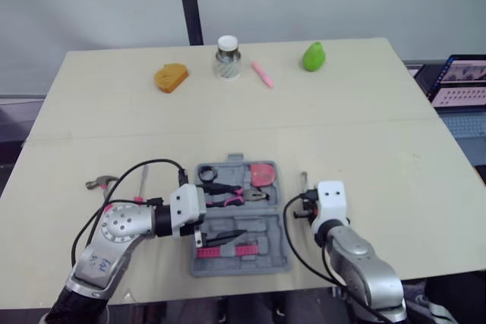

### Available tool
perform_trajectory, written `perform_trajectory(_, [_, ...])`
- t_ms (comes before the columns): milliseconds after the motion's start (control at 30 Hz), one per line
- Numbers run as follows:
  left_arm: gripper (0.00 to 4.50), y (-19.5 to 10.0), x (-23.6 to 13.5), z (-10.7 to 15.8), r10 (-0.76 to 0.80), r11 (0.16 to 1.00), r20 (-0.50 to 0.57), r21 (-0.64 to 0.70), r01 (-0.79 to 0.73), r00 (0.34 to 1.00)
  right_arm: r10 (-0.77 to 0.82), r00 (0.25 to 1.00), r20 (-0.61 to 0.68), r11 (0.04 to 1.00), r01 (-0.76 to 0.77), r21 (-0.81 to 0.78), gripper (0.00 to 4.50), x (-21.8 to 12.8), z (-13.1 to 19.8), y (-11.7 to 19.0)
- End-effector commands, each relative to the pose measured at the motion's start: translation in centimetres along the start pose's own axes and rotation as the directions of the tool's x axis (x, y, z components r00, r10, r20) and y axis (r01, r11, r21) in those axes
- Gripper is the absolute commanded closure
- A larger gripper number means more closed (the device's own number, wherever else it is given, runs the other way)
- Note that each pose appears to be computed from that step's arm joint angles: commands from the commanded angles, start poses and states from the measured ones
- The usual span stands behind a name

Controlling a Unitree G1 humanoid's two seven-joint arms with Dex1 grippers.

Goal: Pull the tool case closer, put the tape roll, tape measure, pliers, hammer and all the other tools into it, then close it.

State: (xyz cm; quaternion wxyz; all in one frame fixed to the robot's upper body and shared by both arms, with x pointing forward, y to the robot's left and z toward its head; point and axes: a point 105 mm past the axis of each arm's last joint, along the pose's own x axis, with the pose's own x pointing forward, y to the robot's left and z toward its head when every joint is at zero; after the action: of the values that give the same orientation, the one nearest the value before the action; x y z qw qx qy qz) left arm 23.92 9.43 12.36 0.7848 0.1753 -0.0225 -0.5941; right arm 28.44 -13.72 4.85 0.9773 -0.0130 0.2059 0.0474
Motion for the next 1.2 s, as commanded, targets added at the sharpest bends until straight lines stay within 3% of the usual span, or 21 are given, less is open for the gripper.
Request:
perform_trajectory(33, [0.0, -0.1, 0.2, 0.9, -0.004, 1.0, 0.025, 0.027, 0.003, 1.0, -0.018, 1.0, 0.015, 1.0, 0.018, -0.004, 4.44, 0.0, 0.3, -0.3])
perform_trajectory(333, [0.0, 0.1, 0.2, 0.7, 0.011, 1.0, 0.021, 0.022, -0.012, 1.0, 0.025, 0.999, 0.038, 0.998, -0.023, -0.058, 4.44, 0.0, 1.1, -0.7])
perform_trajectory(500, [0.0, 0.9, -1.4, 0.1, 0.116, 0.993, 0.002, -0.004, -0.116, 0.993, 0.207, 0.977, 0.049, 0.963, -0.195, -0.189, 4.44, -0.7, 3.6, -0.8])
perform_trajectory(600, [0.0, 0.8, -3.1, -0.7, 0.195, 0.98, -0.03, -0.027, -0.196, 0.98, 0.403, 0.915, -0.01, 0.866, -0.384, -0.321, 4.44, -1.5, 6.1, -0.1])
perform_trajectory(833, [0.0, -0.1, -5.6, -1.5, 0.327, 0.943, -0.07, -0.035, -0.33, 0.942, 0.635, 0.73, -0.254, 0.593, -0.671, -0.446, 4.44, -3.2, 8.4, 1.1])
perform_trajectory(1067, [0.0, -2.1, -7.4, -2.4, 0.46, 0.882, -0.109, -0.065, -0.468, 0.881, 0.713, 0.571, -0.406, 0.335, -0.786, -0.519, 4.44, -4.2, 9.7, 4.1])
perform_trajectory(1200, [0.0, -3.7, -8.2, -2.9, 0.505, 0.85, -0.14, -0.091, -0.519, 0.852, 0.715, 0.518, -0.47, 0.226, -0.807, -0.546, 4.44, -4.4, 9.8, 5.6])
